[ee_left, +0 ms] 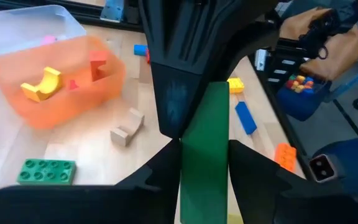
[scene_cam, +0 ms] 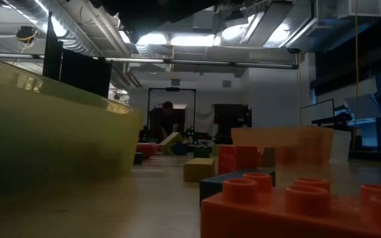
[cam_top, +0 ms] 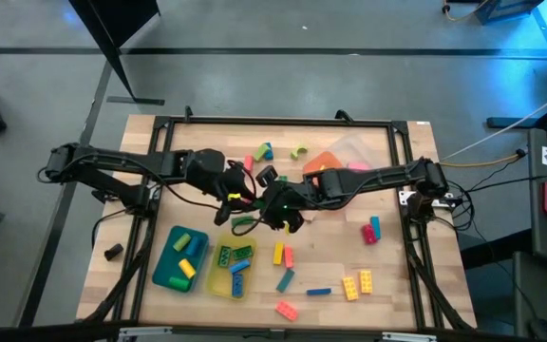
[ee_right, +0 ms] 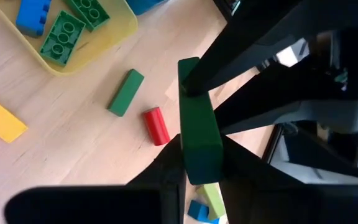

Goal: Sort blocks by size
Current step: Put the green rectangle block into the transparent bin

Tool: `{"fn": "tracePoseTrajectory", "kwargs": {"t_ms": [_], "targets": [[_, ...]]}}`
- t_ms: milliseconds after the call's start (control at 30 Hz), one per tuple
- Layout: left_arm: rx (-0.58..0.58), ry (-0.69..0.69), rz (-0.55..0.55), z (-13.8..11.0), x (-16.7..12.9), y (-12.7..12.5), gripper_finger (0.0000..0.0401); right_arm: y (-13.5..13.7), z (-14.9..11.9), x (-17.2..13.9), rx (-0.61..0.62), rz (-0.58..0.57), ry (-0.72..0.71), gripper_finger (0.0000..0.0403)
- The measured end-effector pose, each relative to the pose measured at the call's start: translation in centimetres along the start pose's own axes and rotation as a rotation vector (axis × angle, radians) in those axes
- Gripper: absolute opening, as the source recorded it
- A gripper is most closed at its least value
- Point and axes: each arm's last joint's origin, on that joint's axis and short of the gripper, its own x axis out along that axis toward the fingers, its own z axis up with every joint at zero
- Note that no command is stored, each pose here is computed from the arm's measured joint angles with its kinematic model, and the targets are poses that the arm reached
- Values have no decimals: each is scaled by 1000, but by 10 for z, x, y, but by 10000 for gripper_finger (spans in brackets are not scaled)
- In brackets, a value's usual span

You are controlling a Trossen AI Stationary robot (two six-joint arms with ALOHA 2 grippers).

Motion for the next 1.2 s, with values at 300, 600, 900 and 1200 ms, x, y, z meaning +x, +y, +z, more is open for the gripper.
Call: {"fn": "tracePoseTrajectory", "kwargs": {"t_ms": [300,600,900,1200], "targets": [[12,-15,188,0,-1,7,183,3,-23,0,53,5,247,65],[37,-13,215,1,-3,15,191,-19,-91,-1,277,113,614,67],[0,103,238,-10,-4,20,191,-58,-192,-5,592,155,945,68],[-215,330,291,-34,-13,20,192,-62,-281,0,811,240,1117,70]]}}
